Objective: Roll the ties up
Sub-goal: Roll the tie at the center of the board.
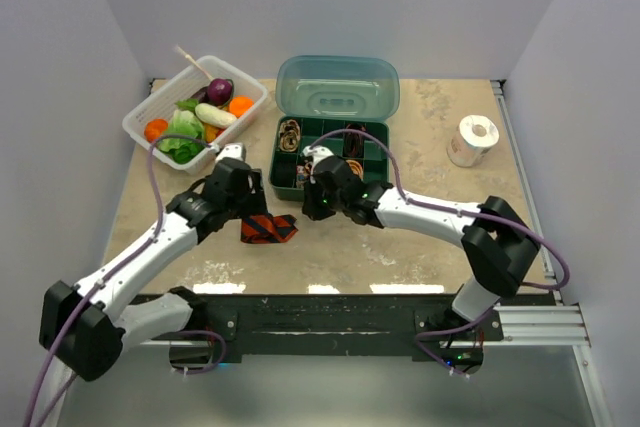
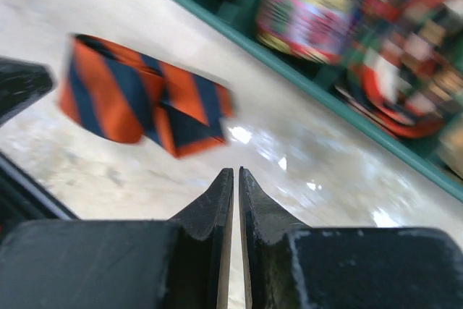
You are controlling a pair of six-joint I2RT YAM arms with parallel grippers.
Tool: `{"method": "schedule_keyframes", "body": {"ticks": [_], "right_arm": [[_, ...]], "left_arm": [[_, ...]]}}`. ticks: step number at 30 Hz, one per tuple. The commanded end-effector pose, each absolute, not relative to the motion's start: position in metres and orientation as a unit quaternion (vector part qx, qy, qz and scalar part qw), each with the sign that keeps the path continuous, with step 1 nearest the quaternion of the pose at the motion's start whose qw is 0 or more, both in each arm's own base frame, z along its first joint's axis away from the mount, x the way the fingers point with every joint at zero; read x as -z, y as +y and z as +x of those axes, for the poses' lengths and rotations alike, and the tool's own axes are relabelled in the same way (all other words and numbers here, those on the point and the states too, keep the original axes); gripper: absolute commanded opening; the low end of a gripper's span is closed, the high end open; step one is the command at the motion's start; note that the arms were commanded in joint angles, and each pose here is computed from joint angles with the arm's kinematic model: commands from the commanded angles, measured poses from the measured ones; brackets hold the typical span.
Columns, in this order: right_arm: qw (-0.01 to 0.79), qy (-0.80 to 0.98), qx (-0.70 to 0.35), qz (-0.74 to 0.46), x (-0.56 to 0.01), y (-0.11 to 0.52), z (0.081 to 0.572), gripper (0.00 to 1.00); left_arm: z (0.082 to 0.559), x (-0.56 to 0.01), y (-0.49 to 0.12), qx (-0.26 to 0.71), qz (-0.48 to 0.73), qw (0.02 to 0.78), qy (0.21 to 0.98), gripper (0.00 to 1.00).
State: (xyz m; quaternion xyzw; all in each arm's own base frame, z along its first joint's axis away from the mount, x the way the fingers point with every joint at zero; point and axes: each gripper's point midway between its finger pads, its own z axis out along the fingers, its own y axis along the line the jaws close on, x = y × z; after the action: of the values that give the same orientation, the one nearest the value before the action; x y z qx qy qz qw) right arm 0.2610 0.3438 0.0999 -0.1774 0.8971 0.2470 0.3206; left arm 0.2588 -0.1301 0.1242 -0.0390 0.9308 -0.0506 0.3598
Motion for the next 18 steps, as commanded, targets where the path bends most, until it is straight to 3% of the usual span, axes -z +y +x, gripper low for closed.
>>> {"method": "schedule_keyframes", "body": {"ticks": [1, 10, 18], "right_arm": [[0.335, 0.860, -0.316, -0.220, -0.124, 0.398, 0.257, 0.11], [0.318, 0.829, -0.380, -0.259, -0.128, 0.461, 0.242, 0.11], [0.312, 0.829, -0.382, -0.264, -0.119, 0.477, 0.243, 0.11]], "left_arm": [[0.261, -0.125, -0.129, 0.157, -0.056, 0.364, 0.916, 0.79], [0.261, -0.109, -0.108, 0.288, -0.134, 0.353, 0.880, 0.80], [0.253, -0.082, -0.097, 0.321, -0.191, 0.339, 0.864, 0.80]]}}
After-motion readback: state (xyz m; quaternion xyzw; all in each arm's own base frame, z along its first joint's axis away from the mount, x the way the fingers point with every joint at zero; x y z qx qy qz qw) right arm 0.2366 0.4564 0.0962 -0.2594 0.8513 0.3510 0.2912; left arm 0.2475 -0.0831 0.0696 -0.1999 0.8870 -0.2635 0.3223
